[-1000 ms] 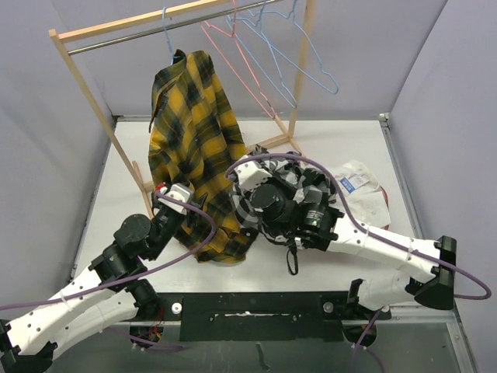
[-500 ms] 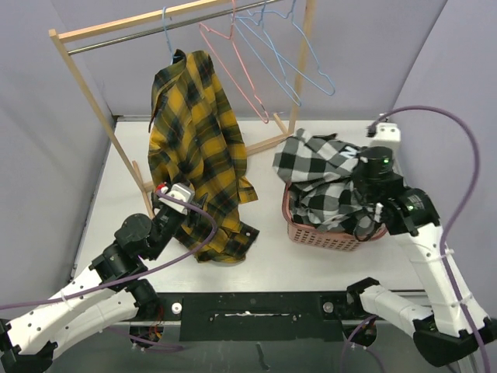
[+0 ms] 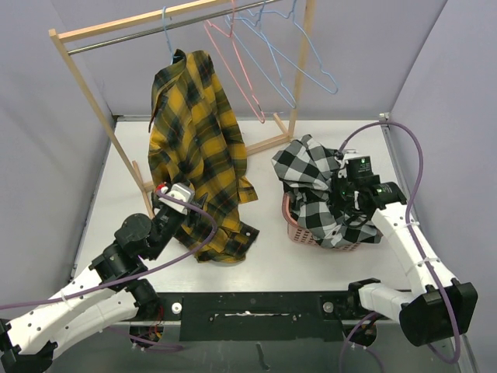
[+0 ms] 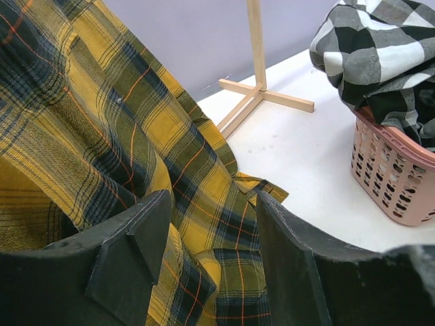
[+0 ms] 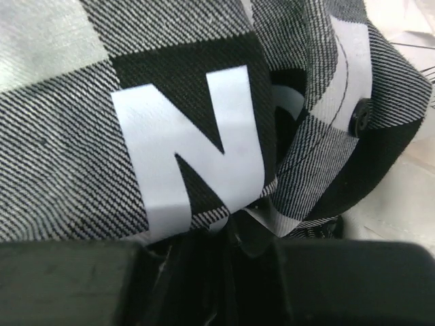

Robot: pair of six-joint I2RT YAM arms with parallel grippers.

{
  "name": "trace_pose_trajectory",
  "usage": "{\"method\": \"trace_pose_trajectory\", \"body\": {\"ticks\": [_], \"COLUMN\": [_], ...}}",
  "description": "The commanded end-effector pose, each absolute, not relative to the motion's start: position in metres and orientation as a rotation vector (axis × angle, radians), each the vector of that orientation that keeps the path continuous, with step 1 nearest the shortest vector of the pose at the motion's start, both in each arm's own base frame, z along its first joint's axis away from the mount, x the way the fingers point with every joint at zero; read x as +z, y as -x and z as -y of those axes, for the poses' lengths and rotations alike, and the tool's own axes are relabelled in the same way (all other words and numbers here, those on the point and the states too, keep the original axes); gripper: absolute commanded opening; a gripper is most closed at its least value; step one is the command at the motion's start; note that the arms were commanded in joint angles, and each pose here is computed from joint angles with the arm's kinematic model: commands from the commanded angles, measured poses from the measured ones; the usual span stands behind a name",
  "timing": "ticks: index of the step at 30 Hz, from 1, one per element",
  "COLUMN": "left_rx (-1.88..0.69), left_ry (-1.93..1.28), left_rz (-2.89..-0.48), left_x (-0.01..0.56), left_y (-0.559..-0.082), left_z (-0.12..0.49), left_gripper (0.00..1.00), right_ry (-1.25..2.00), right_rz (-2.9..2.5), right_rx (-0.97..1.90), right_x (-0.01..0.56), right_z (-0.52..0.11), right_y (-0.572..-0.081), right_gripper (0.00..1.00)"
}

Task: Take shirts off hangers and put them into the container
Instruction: Place the shirt in the bin.

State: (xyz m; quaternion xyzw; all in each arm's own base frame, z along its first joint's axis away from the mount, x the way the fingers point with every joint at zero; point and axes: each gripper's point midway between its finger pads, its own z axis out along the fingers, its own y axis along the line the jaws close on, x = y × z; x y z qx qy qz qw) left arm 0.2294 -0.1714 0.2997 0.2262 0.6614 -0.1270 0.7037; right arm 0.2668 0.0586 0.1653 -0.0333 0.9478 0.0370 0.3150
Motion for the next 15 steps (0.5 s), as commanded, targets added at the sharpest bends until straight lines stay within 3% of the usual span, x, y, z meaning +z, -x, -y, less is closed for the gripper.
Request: {"method": "trace_pose_trajectory", "body": {"ticks": [1, 15], "left_rx": [-0.318, -0.323], "left_ry": [-0.455, -0.444], "left_rz": [-1.416, -1.406], "left_x": [0.326, 0.329], "left_y": [-0.229, -0.227], "left_z": [0.171, 0.168], "left_gripper": [0.52, 0.51], "right_ry": [0.053, -0.299], "right_rz": [-2.494, -2.663], "right_rx": [0.237, 0.323], "right_x": [0.154, 0.045], "right_z": [-0.074, -0.065], "right_y": [-0.257, -0.239], "right_gripper": [0.03, 0.12]}}
